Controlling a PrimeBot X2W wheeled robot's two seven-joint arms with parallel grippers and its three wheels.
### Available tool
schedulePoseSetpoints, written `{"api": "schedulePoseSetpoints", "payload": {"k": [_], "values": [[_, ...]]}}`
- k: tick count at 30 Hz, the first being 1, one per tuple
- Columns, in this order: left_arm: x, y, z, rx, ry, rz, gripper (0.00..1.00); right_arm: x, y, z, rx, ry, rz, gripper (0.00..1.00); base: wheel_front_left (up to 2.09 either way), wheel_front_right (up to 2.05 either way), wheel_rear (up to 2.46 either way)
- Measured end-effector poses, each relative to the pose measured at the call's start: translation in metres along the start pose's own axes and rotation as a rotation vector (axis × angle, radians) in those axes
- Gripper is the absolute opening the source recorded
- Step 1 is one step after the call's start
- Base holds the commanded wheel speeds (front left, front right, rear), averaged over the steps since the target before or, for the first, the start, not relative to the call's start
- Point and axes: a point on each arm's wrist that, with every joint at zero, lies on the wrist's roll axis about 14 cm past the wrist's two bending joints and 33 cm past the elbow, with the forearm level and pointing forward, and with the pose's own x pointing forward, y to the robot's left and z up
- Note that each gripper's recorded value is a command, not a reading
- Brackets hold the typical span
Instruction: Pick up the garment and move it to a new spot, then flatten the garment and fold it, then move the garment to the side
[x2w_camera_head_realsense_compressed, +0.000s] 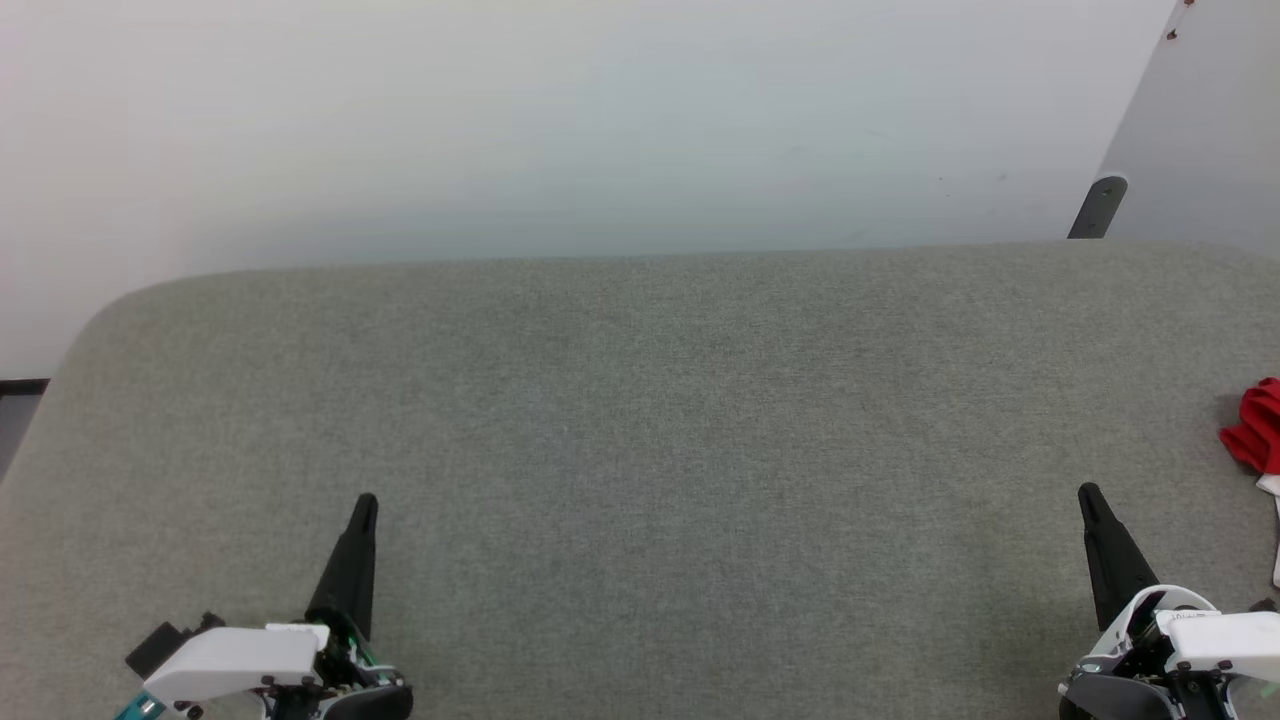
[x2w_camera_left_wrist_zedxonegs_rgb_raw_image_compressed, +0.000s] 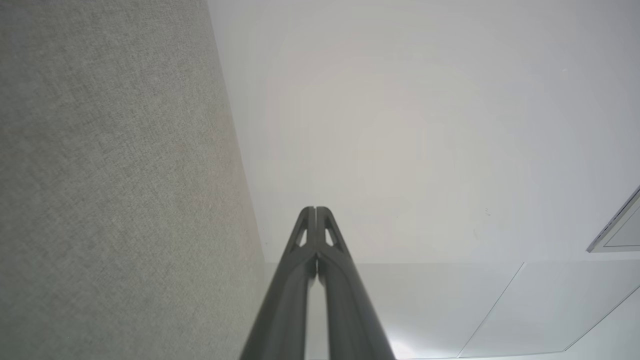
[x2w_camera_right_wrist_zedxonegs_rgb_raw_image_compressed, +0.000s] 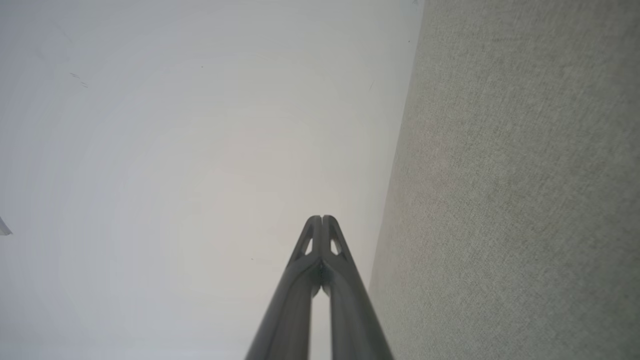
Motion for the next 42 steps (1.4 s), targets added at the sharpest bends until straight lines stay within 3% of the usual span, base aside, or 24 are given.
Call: {"api": "schedulePoseSetpoints", "payload": {"k": [42], "values": [[0.0, 0.0, 0.0, 0.0, 0.0, 0.0, 0.0, 0.0, 0.0, 0.0, 0.0, 0.0, 0.0, 0.0, 0.0, 0.0, 0.0]]}}
